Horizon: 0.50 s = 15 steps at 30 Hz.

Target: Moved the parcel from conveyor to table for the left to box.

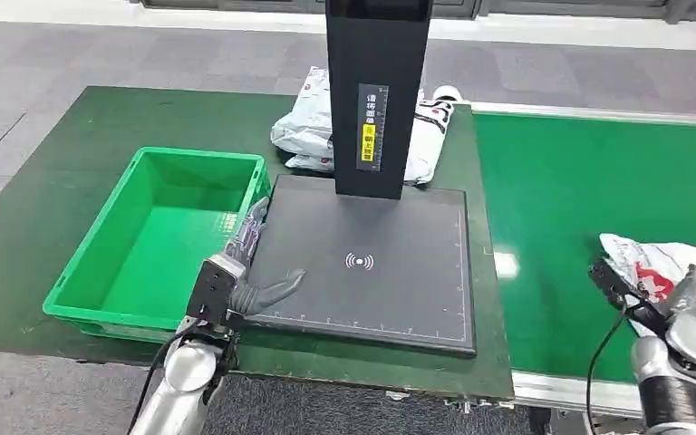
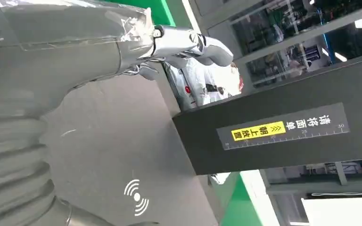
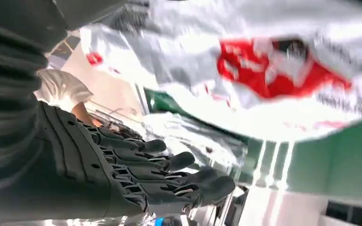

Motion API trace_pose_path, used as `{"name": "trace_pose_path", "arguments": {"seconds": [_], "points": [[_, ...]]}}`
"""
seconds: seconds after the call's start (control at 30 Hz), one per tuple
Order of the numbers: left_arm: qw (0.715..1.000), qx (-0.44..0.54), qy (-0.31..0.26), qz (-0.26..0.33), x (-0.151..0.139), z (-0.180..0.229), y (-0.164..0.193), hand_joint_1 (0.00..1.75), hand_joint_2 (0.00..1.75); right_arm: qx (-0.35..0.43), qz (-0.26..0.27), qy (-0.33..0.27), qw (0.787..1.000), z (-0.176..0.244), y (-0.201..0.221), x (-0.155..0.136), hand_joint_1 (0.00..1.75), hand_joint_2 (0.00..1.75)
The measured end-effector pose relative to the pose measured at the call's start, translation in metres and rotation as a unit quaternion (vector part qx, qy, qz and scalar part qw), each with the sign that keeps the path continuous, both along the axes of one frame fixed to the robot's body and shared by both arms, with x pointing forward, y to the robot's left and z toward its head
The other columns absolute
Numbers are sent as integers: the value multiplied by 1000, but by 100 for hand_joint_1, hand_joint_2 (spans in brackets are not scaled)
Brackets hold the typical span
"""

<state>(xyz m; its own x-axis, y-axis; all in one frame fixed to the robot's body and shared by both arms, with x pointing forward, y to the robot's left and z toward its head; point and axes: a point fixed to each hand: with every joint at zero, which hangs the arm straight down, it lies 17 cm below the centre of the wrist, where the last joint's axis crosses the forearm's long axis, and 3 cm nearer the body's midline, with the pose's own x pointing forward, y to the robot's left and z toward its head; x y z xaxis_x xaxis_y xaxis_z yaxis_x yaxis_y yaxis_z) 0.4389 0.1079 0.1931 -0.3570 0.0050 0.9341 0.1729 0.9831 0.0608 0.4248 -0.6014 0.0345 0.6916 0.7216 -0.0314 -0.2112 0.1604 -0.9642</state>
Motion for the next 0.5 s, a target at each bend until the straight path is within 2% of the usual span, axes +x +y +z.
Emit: {"name": "trace_pose_path", "arguments": {"seconds": [0.3, 0.5], "points": [[1000, 0, -1, 7, 1, 0, 2, 0, 175, -24, -9, -65, 998, 42, -9, 23, 0, 175], [1000, -5, -4, 14, 1, 0, 6, 0, 175, -24, -16, -54, 998, 44, -13, 32, 0, 175]]}}
